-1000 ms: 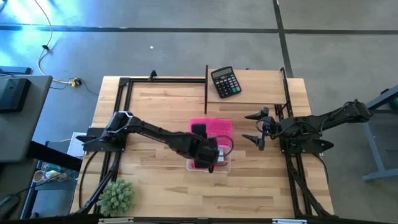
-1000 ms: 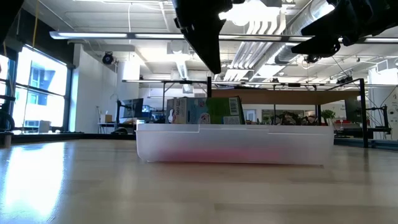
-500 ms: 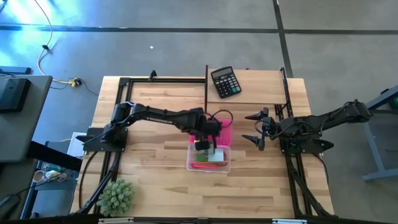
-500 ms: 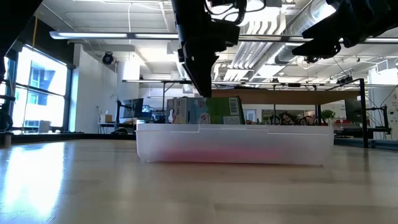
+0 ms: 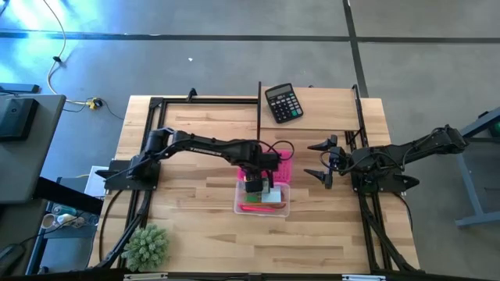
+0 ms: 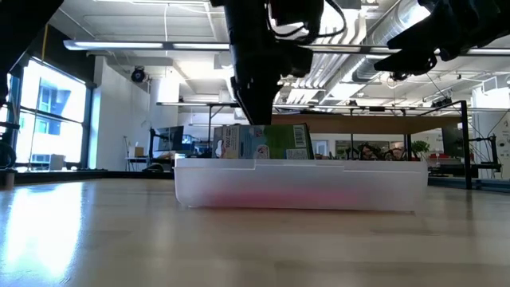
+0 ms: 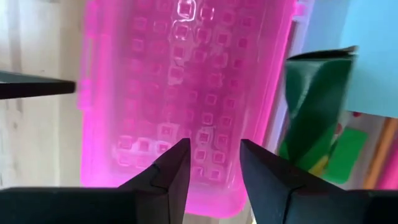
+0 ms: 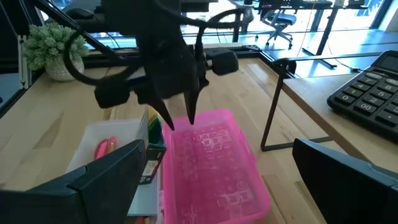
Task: Pack school essentials
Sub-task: Put the box of crayons into the supply box
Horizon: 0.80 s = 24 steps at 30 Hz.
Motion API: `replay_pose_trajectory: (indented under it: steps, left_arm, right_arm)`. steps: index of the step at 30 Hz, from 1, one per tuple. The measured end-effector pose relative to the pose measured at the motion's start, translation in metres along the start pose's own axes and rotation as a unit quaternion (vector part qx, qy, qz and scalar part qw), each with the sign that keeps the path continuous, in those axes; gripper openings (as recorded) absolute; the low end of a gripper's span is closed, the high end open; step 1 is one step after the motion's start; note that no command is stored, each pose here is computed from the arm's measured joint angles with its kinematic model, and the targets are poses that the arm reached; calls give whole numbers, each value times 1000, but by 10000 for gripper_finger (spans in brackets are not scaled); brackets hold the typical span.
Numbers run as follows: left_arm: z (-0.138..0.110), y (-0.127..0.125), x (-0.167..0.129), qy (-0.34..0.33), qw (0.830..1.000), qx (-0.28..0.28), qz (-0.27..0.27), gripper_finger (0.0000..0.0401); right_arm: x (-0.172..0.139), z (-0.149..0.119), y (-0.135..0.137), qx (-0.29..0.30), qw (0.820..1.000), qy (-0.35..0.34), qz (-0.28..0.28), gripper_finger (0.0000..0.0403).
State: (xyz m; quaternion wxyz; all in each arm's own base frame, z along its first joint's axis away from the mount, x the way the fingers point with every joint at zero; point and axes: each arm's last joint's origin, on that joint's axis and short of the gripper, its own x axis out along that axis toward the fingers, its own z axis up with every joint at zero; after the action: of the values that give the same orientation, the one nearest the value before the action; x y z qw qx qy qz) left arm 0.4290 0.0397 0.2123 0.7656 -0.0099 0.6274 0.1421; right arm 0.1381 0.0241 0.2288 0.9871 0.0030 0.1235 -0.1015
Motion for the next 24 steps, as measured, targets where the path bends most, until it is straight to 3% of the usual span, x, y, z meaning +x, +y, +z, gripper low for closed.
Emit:
replay_pose_trajectory:
  steps: [14, 24]
  left_arm:
    - [0, -8, 5, 9, 999, 5, -50, 127]
    - [5, -15, -5, -8, 998, 21, -56, 127]
  right_arm:
    - [0, 0, 0, -1, 1000, 1, -1, 399]
    - [0, 0, 1, 17, 1000, 3, 17, 399]
